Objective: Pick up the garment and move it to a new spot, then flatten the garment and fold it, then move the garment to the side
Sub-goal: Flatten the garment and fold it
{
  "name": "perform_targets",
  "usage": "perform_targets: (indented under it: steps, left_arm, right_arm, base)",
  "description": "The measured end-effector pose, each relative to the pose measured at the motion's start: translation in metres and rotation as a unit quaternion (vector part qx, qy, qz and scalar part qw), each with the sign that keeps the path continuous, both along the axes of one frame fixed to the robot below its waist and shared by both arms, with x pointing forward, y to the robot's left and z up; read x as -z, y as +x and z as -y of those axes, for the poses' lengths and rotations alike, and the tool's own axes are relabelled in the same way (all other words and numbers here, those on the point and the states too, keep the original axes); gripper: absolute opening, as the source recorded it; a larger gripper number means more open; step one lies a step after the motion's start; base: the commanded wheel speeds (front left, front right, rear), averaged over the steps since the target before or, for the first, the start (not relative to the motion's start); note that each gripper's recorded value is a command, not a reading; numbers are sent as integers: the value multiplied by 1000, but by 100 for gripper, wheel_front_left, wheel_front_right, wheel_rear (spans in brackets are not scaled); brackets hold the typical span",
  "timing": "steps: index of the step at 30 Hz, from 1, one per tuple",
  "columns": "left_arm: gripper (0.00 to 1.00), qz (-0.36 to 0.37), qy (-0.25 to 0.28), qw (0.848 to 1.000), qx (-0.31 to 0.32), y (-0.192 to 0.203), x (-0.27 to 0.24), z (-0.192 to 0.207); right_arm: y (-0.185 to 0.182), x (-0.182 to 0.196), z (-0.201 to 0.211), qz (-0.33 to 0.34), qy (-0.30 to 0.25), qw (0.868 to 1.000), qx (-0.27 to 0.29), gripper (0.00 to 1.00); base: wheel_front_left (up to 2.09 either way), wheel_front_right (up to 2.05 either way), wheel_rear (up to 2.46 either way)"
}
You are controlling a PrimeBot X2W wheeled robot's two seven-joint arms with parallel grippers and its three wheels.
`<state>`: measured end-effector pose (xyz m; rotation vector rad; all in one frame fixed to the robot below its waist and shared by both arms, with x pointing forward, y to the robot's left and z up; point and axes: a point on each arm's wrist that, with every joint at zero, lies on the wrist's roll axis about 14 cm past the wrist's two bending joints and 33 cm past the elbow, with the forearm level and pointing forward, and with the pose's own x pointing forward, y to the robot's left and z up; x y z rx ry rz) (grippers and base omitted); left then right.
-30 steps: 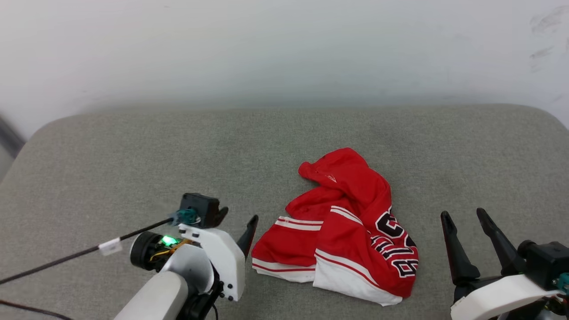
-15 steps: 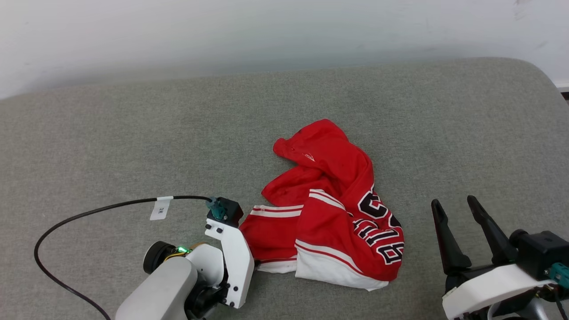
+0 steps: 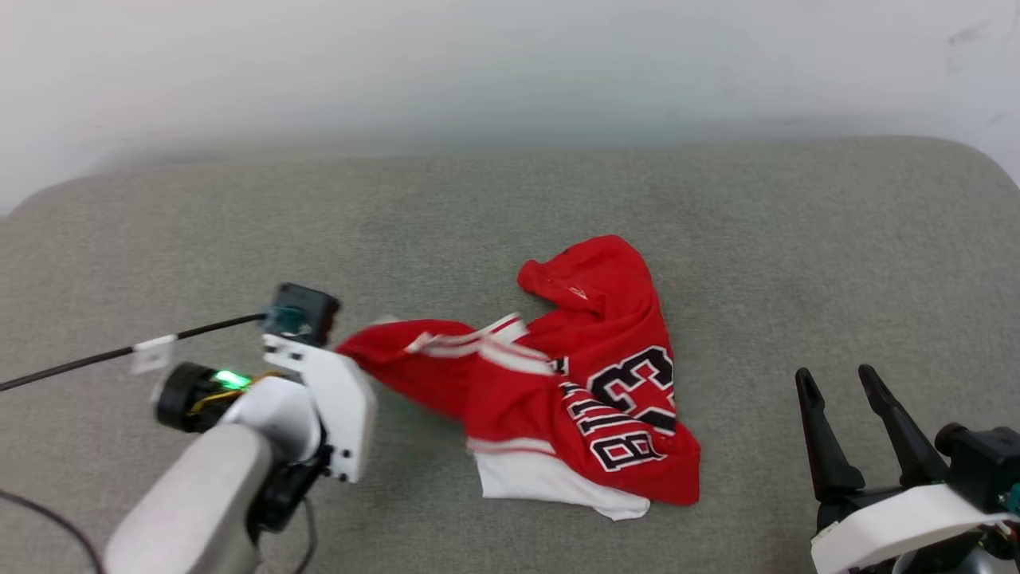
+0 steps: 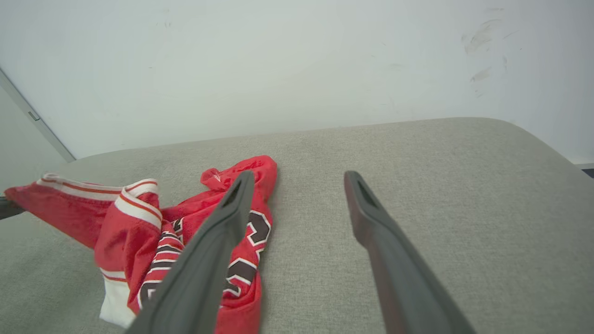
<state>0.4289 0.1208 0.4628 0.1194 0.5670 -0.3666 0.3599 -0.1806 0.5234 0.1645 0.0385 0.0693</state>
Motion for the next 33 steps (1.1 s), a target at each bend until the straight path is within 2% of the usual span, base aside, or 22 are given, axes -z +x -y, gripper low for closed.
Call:
perform_targets:
  steps: [2,4,10,14,15,16,17,18,24,28,33]
  left_arm:
    - [0,29,5,999,-28,-1,-14,-20]
    - [0,28,11,998,-54,-14,-9,-37]
    - [0,-64,-5,989,-130,-80,55,-65]
    - [0,-131,-42,977,-162,-121,93,-59]
    - [16,-136,-53,975,-167,-123,96,-56]
    - [93,-131,-61,975,-172,-123,95,-55]
    - [100,-120,-66,975,-176,-121,94,-55]
    - [100,-110,-71,975,-178,-120,92,-53]
    - [100,56,-81,978,-186,-92,33,-65]
    - [100,152,-100,967,-178,-77,-14,-63]
    - [100,252,-125,946,-159,-70,-64,-55]
  right_arm:
    - [-1,0,-2,1,1,1000,-3,100]
    - [0,-3,-5,5,1,1000,-8,100]
    - [1,-6,-7,8,2,1000,-12,100]
    - [0,-7,-8,8,1,1000,-14,100]
    - [0,-8,-8,9,1,1000,-14,100]
    - [0,-9,-8,10,1,1000,-14,100]
    - [-1,-9,-8,10,0,1000,-14,100]
    - [-1,-10,-8,9,0,1000,-14,100]
    - [-13,-15,-7,13,-3,1000,-14,100]
    - [-16,-22,-7,21,-4,1000,-15,100]
    - [-21,-21,-6,17,-5,1000,-14,100]
  base:
    - [0,0,0]
    - [0,0,0]
    - [0,0,0]
    - [0,0,0]
    - [0,0,0]
    - [0,0,0]
    - [0,0,0]
    - [0,0,0]
    - [0,0,0]
    - [0,0,0]
    - [0,0,0]
